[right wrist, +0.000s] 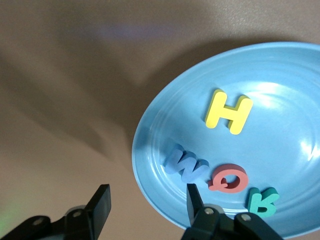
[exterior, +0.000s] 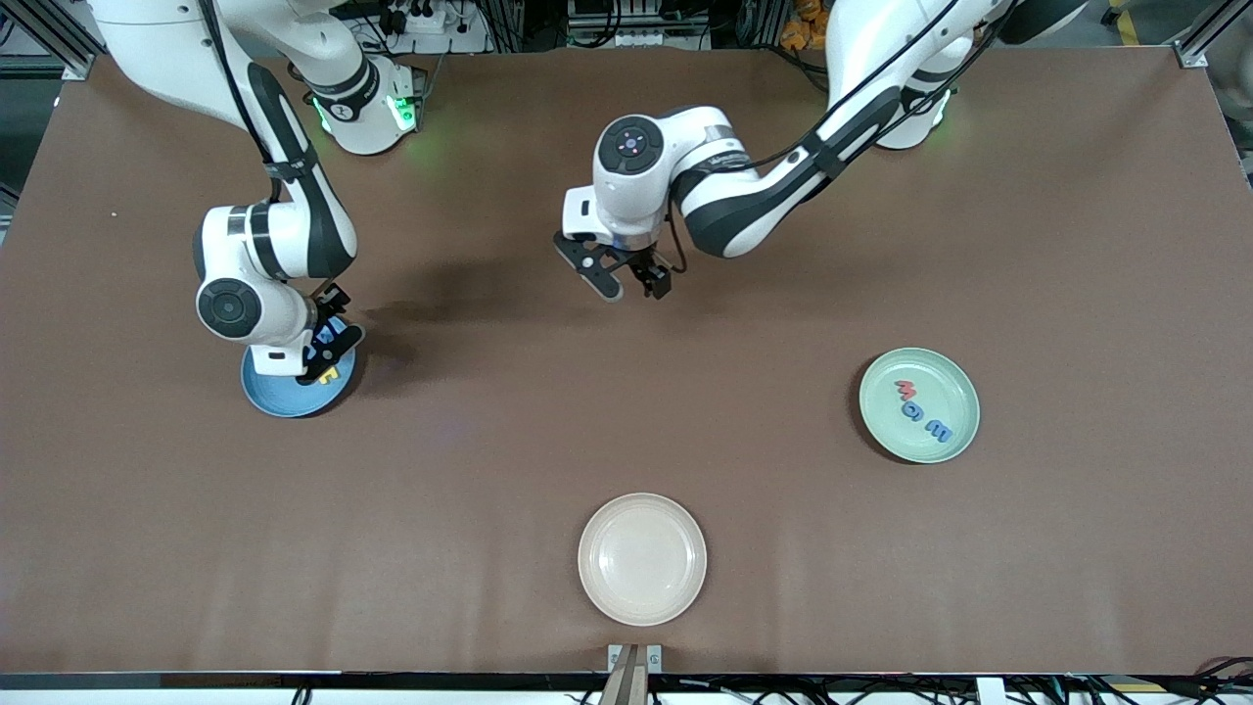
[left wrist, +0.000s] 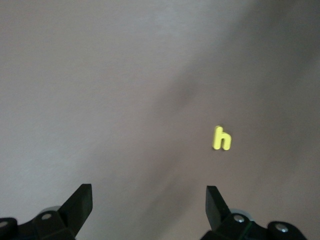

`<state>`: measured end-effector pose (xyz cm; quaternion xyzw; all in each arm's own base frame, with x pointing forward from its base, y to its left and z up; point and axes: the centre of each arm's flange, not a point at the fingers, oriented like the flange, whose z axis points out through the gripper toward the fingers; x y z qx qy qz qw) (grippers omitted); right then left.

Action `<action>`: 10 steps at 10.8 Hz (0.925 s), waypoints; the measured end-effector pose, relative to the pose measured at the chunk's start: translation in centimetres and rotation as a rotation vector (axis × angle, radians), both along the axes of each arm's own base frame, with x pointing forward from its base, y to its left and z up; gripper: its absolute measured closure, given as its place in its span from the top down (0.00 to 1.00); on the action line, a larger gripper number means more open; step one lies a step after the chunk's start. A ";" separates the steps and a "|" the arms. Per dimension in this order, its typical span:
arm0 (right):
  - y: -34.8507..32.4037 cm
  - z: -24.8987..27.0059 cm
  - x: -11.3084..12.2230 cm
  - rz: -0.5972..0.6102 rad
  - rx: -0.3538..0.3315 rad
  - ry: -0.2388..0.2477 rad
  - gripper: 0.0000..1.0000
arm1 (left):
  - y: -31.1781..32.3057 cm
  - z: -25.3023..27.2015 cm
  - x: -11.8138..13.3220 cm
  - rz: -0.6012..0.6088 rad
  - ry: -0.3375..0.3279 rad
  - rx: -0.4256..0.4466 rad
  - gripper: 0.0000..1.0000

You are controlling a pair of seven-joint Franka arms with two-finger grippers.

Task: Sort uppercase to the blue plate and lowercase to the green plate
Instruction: 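Reach the yellow h with the left gripper while the right gripper retracts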

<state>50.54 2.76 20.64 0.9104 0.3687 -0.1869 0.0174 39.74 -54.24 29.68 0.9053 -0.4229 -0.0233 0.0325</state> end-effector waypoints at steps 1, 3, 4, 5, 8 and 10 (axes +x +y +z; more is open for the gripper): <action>0.2 0.0 0.0 -0.023 0.015 -0.004 0.70 | -0.9 -0.6 -0.5 -0.015 -0.007 -0.018 1.00; 1.2 0.3 0.4 -0.100 0.081 -0.018 0.70 | -2.5 -2.3 -2.0 -0.049 -0.021 -0.033 1.00; 2.1 0.6 0.6 -0.116 0.107 -0.027 0.69 | -2.9 -3.5 -2.7 -0.063 -0.030 -0.015 1.00; 3.0 1.1 1.1 -0.123 0.122 -0.042 0.69 | -3.3 -4.3 -3.2 -0.073 -0.037 -0.007 1.00; 3.9 4.7 3.4 -0.218 0.120 -0.132 0.68 | -4.3 -5.2 -4.4 -0.093 -0.039 -0.019 1.00; 2.6 9.4 5.0 -0.329 0.118 -0.186 0.68 | -4.7 -6.5 -5.0 -0.106 -0.057 -0.010 0.98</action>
